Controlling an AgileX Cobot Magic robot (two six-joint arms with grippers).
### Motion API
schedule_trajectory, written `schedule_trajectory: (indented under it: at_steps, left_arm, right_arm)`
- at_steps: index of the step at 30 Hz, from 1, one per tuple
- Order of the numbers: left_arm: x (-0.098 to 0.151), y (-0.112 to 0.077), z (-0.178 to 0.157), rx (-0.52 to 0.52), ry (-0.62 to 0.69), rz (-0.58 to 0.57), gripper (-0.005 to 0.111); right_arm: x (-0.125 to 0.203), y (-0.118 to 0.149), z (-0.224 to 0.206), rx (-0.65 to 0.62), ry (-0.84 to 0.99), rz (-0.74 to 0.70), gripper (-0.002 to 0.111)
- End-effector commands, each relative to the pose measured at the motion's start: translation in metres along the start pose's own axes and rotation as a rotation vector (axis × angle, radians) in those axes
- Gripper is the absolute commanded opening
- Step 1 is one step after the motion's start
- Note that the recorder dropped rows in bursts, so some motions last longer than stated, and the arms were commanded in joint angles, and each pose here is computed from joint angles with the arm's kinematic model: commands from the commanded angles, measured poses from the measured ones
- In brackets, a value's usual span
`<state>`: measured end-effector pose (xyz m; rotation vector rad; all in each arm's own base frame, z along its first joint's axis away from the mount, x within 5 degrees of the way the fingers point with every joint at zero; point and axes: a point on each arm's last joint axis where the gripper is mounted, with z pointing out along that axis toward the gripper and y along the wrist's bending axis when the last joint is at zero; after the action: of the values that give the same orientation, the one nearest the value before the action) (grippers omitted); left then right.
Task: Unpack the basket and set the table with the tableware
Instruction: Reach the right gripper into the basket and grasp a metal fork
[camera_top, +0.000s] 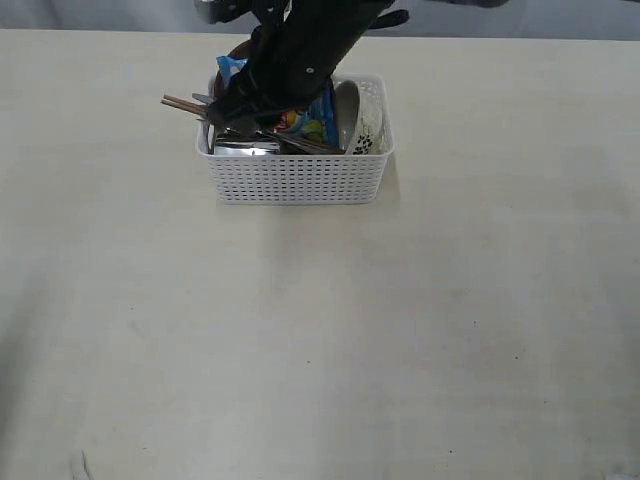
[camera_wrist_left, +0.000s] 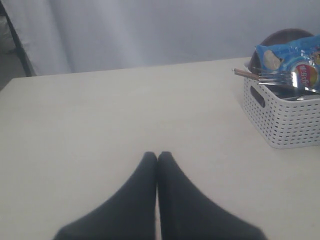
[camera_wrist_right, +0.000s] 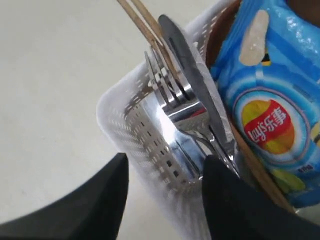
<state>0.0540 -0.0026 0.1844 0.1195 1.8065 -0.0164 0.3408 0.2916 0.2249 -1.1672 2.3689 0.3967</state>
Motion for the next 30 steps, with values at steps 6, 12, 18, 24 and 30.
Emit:
schedule_trajectory:
  at_steps: [6,12,18,24,30]
  left_arm:
    - [0.0,-0.001,0.0,0.009,-0.011,0.004,0.0]
    - [0.0,-0.001,0.0,0.009,-0.011,0.004,0.0]
    - [0.0,-0.001,0.0,0.009,-0.011,0.004,0.0]
    - [0.0,-0.001,0.0,0.009,-0.011,0.004,0.0]
    - [0.0,-0.001,0.0,0.009,-0.011,0.004,0.0]
  right_arm:
    - [0.0,-0.003,0.025,0.03,-0.012,-0.153,0.045]
    - [0.0,-0.008,0.034,0.08,-0.033,-0.191,0.045]
    - [0.006,-0.011,0.045,0.095,0.001,-0.212,0.045]
    - [0.009,-0.013,0.055,0.095,0.007,-0.2,0.043]
    - [0.009,-0.013,0.055,0.096,0.005,-0.2,0.011]
